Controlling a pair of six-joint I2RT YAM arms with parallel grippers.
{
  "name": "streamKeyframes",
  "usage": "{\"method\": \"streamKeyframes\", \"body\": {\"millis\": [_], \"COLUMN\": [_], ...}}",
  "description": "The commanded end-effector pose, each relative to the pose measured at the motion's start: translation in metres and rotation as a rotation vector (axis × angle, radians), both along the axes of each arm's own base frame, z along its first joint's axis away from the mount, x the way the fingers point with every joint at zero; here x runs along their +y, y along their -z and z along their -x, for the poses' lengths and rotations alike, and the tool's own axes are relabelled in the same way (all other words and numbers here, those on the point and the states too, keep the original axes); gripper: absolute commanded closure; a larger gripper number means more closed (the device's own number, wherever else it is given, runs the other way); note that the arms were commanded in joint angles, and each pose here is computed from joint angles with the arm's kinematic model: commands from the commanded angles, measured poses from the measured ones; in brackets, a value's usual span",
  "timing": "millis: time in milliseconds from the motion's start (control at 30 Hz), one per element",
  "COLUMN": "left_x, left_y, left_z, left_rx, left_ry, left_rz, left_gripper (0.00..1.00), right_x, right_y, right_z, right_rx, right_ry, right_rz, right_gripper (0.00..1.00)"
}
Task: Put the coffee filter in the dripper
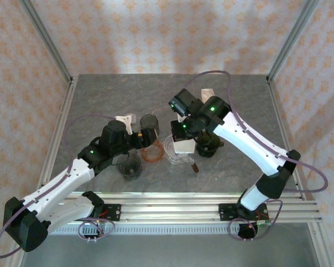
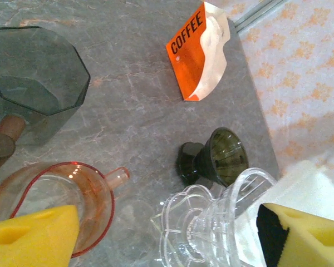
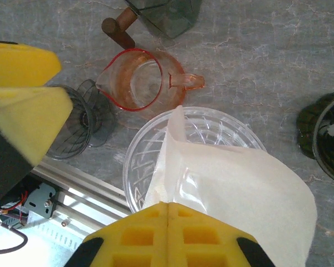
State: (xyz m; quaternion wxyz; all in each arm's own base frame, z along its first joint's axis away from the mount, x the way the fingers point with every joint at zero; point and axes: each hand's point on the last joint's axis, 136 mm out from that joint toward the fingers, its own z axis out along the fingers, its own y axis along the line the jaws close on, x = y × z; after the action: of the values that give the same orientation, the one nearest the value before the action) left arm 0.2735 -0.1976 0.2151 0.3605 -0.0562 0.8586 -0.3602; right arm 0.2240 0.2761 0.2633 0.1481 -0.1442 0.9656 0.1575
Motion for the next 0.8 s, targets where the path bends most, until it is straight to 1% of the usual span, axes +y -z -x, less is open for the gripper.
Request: {"method": "streamKeyframes", "body": {"millis": [0, 333, 400, 500, 567, 667, 767], "left_x": [-0.007, -0.014, -0.014, -0.014, -0.014, -0.015, -0.014], "left_y": [-0.022, -0.030, -0.031, -0.035, -0.037, -0.041, -0.047], "left_z": [0.002, 0.003, 0.004, 0.004, 0.004, 0.005, 0.006], "left_rx": [-0.034, -0.021, -0.022, -0.027, -0.029, -0.034, -0.046], "left_ry": [0.030, 0.039, 0.039, 0.038, 0.044, 0.051, 0.054], "left_rz": [0.046, 0.111, 0.114, 0.120, 0.119, 0.116, 0.107], "left_gripper": [0.14, 0.12, 0.13, 0.13, 0.13, 0.17, 0.20], "right_x": [0.010, 0.018, 0.020, 0.022, 0.024, 0.024, 0.018], "right_y": [-0.001, 0.031, 0.035, 0.034, 0.027, 0.013, -0.001], "right_z": [-0.006, -0.011, -0.011, -0.012, -0.014, -0.014, -0.013], "right_rx": [-0.027, -0.002, 0.002, -0.006, -0.030, -0.062, -0.100], "right_ry": [-0.022, -0.013, -0.015, -0.017, -0.013, -0.009, 0.005], "right_rz": [-0.012, -0.002, -0.004, -0.021, -0.048, -0.087, -0.116], "right_gripper": [1.00, 1.00, 0.98, 0.93, 0.86, 0.75, 0.69]}}
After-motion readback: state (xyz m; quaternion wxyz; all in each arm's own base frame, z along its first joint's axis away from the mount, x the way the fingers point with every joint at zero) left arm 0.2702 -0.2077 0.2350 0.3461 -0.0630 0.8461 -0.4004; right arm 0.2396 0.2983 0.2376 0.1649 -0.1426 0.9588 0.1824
